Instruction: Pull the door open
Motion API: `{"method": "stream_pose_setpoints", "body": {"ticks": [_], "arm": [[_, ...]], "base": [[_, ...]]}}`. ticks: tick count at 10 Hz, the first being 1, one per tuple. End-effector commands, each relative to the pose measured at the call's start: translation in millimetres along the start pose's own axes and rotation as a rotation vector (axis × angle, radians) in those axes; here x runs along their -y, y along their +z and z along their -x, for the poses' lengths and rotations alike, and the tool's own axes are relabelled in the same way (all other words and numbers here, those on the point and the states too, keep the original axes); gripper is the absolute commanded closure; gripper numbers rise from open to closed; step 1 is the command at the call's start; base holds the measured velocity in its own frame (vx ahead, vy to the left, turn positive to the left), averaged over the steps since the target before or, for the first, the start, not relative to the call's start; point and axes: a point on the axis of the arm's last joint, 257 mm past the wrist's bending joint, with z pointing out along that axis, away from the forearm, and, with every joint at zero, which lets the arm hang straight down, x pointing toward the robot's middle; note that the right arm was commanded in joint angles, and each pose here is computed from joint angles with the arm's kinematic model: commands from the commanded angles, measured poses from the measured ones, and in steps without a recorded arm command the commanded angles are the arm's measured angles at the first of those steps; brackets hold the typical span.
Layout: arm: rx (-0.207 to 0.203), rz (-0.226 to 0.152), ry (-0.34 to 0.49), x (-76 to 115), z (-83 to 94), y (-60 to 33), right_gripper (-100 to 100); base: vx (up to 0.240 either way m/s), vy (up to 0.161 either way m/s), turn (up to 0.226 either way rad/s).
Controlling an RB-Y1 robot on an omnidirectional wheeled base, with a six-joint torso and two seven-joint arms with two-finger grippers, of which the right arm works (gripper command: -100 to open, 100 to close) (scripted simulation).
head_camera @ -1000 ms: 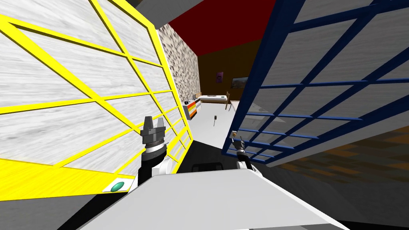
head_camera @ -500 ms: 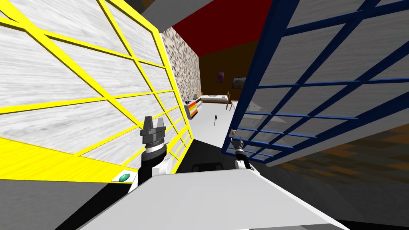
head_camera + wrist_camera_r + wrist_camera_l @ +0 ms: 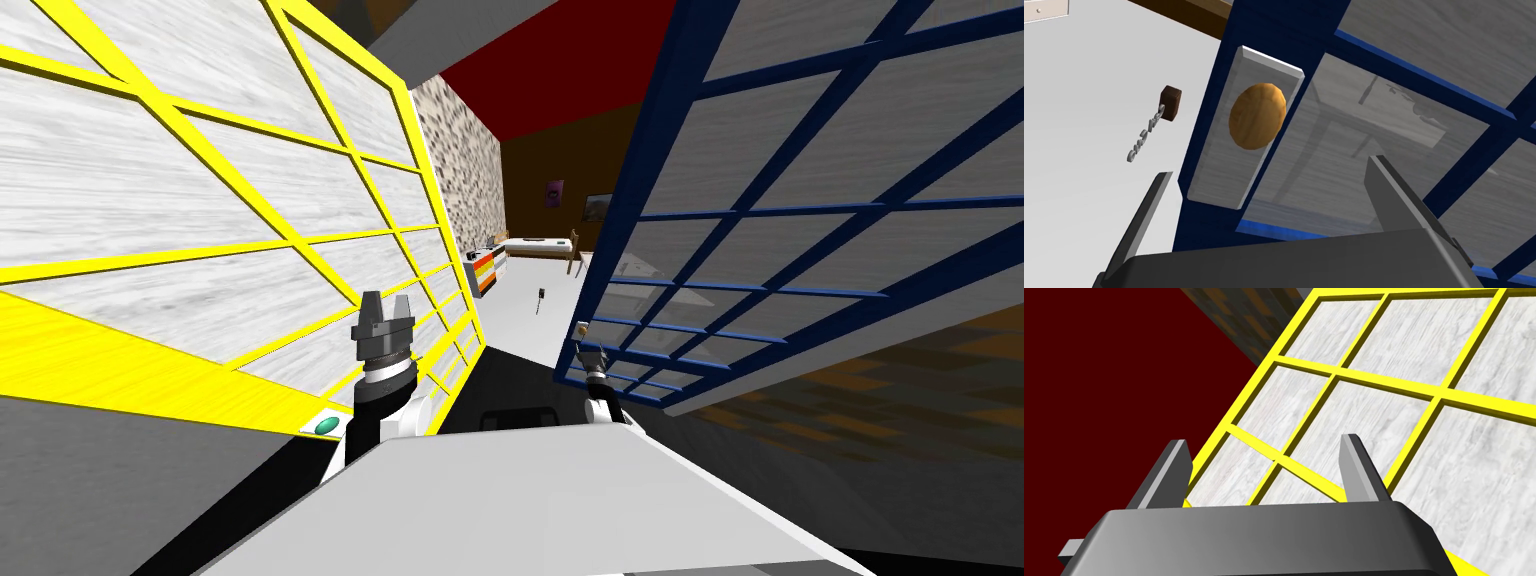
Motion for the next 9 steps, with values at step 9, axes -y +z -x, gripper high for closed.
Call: {"method": "stream_pose_setpoints", "body": {"ticks": [9], "arm": [[0.025, 0.016, 0.329, 15.2, -3.0, 3.9, -100]], "base": [[-0.055, -0.011, 0.028]]}}
